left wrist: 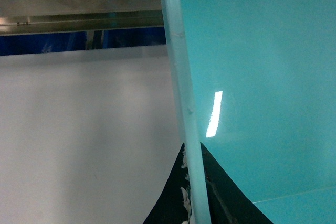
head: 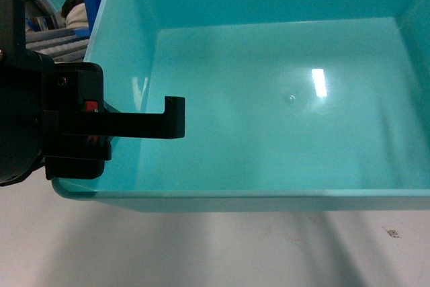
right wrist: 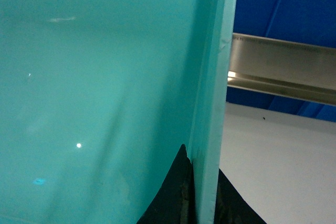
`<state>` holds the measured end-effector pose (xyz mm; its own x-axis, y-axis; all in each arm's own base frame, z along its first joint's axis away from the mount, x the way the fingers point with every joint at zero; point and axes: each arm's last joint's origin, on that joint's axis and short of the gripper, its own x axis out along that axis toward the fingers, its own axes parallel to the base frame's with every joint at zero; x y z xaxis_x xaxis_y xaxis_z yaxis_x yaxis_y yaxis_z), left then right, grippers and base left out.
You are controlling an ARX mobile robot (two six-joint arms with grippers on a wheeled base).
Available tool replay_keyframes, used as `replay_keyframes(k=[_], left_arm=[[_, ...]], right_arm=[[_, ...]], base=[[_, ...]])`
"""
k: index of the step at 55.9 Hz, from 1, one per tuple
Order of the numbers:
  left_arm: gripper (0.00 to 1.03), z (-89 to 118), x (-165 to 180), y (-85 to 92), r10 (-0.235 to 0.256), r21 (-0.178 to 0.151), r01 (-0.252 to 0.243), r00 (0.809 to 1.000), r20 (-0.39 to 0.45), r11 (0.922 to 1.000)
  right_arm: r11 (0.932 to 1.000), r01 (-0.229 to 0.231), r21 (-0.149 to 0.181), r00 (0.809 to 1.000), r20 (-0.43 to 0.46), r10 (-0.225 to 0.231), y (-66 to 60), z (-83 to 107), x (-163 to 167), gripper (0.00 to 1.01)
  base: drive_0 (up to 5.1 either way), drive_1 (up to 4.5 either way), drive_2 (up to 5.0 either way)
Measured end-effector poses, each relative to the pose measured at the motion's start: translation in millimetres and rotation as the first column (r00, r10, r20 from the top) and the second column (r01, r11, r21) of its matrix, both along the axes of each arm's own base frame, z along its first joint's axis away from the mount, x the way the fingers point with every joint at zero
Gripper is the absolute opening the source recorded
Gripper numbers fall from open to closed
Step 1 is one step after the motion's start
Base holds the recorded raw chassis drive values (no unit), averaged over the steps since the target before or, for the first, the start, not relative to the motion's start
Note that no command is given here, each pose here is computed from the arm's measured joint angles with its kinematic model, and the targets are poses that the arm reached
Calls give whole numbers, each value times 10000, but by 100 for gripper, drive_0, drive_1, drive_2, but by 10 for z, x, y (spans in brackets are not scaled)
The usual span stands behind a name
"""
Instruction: Organize blue bins on left shelf correctly
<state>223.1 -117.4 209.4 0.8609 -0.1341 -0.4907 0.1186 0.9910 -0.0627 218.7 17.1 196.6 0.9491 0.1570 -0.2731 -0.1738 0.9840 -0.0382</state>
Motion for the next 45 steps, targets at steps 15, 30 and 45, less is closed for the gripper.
replay_keyframes(k=[15, 30, 45], left_arm=[[2, -11, 2, -5, -29, 38, 29, 10000, -54, 10000], [2, -10, 2, -5, -36, 42, 36, 10000, -35, 10000], [2, -13, 1, -4, -35, 66, 35, 10000, -67, 10000]], right_arm=[[10000, 18, 28, 9999, -113, -18, -1, -23, 1, 2], [10000, 19, 35, 10000, -64, -19, -1, -18, 1, 2], [10000, 21, 52, 9999, -101, -20, -1, -21, 0, 2]], base=[[-460, 240, 240], [-476, 270, 270], [-496, 250, 250]])
